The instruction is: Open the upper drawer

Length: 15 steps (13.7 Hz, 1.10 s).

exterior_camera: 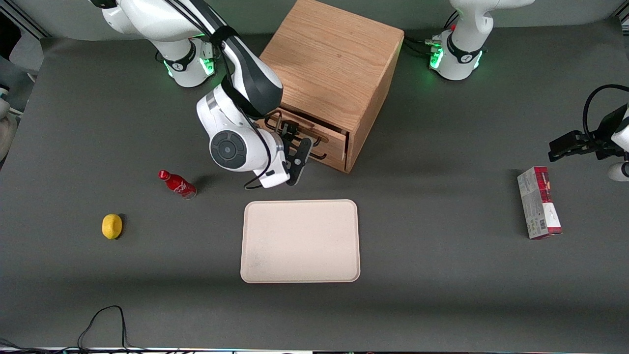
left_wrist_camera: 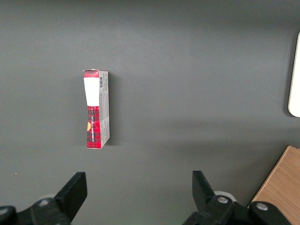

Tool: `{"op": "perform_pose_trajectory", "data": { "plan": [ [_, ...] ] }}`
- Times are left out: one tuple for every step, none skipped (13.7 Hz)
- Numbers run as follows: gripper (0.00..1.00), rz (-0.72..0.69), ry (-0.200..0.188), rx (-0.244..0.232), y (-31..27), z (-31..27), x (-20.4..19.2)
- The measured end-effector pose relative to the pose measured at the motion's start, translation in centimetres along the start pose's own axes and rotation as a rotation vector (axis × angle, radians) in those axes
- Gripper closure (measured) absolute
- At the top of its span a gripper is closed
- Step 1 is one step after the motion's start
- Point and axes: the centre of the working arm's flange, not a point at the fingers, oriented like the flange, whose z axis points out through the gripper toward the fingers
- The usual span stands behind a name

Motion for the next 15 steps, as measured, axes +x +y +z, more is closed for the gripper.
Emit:
{"op": "perform_pose_trajectory", "data": {
  "plan": [
    [0.00, -0.007, 0.001, -0.001, 0.1, -0.1, 0.0],
    [0.00, -0.015, 0.002, -0.002, 0.2, -0.1, -0.1],
    [0.00, -0.018, 0.003, -0.003, 0.4, -0.2, -0.2],
    [0.00, -0.016, 0.005, -0.004, 0.6, -0.4, -0.3],
    [0.00, -0.014, 0.008, -0.005, 0.8, -0.6, -0.4],
    [0.00, -0.012, 0.011, -0.005, 1.0, -0.7, -0.5],
    [0.00, -0.009, 0.014, -0.006, 1.3, -0.9, -0.6],
    [0.00, -0.006, 0.018, -0.008, 1.5, -1.2, -0.7],
    [0.00, -0.003, 0.022, -0.009, 1.7, -1.4, -0.8],
    [0.00, 0.000, 0.027, -0.011, 1.9, -1.7, -0.9],
    [0.00, 0.002, 0.031, -0.012, 2.1, -1.9, -1.0],
    [0.00, 0.004, 0.036, -0.014, 2.3, -2.2, -1.1],
    [0.00, 0.005, 0.039, -0.016, 2.4, -2.4, -1.1],
    [0.00, 0.005, 0.041, -0.017, 2.4, -2.5, -1.1],
    [0.00, 0.004, 0.043, -0.018, 2.4, -2.6, -1.1]
  ]
}}
